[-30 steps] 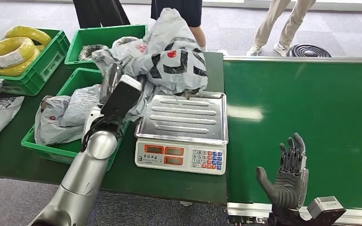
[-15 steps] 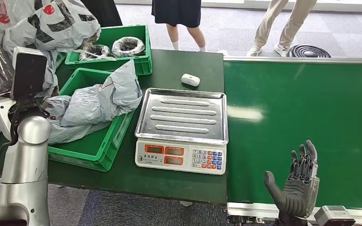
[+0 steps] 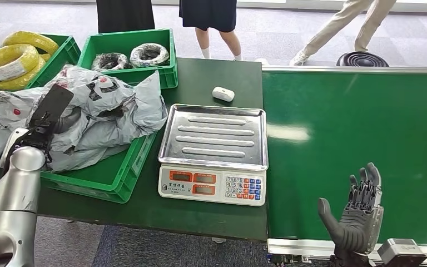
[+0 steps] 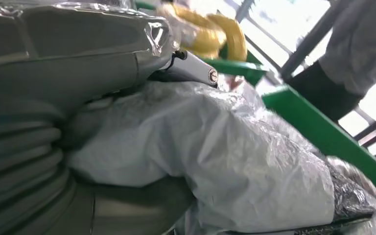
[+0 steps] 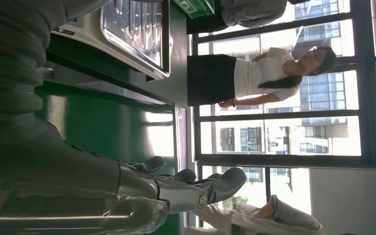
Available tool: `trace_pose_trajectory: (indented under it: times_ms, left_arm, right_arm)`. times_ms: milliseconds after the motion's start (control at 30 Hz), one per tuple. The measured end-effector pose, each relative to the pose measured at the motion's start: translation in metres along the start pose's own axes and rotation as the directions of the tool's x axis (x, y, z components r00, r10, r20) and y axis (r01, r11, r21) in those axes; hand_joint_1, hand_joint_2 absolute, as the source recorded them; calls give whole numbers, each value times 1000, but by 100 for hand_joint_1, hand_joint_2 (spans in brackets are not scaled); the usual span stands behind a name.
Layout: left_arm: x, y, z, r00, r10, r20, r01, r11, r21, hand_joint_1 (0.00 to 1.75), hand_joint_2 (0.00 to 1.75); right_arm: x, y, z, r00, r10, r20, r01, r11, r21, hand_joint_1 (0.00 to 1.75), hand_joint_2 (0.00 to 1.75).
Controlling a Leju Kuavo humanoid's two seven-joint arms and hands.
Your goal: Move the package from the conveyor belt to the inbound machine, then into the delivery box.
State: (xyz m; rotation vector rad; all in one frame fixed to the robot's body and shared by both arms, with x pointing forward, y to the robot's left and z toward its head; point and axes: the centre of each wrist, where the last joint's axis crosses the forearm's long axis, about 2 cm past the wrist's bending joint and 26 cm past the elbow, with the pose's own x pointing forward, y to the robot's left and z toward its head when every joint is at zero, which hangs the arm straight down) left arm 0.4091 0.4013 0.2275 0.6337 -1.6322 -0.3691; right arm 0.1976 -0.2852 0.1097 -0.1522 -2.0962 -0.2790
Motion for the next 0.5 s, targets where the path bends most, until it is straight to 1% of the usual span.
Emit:
trace_pose_trajectory:
  times_ms: [67, 167, 333, 500]
  left_arm:
    - [-4, 1, 3, 999, 47, 2, -47, 998, -29, 0, 175]
    - [-5, 4, 9, 994, 109, 20, -108, 994, -14, 0, 175]
    - [2, 13, 19, 972, 204, 117, -214, 973, 87, 0, 175]
    - [10, 19, 24, 950, 244, 197, -272, 954, 130, 0, 175]
  right_arm:
    - [0, -2, 0, 1000, 0, 0, 0, 1000, -3, 0, 175]
    - [0, -2, -2, 1000, 1, 4, -1, 1000, -3, 0, 175]
    - [0, -2, -5, 1000, 5, 9, -5, 1000, 3, 0, 175]
    - [0, -2, -4, 1000, 4, 10, -4, 1000, 6, 0, 175]
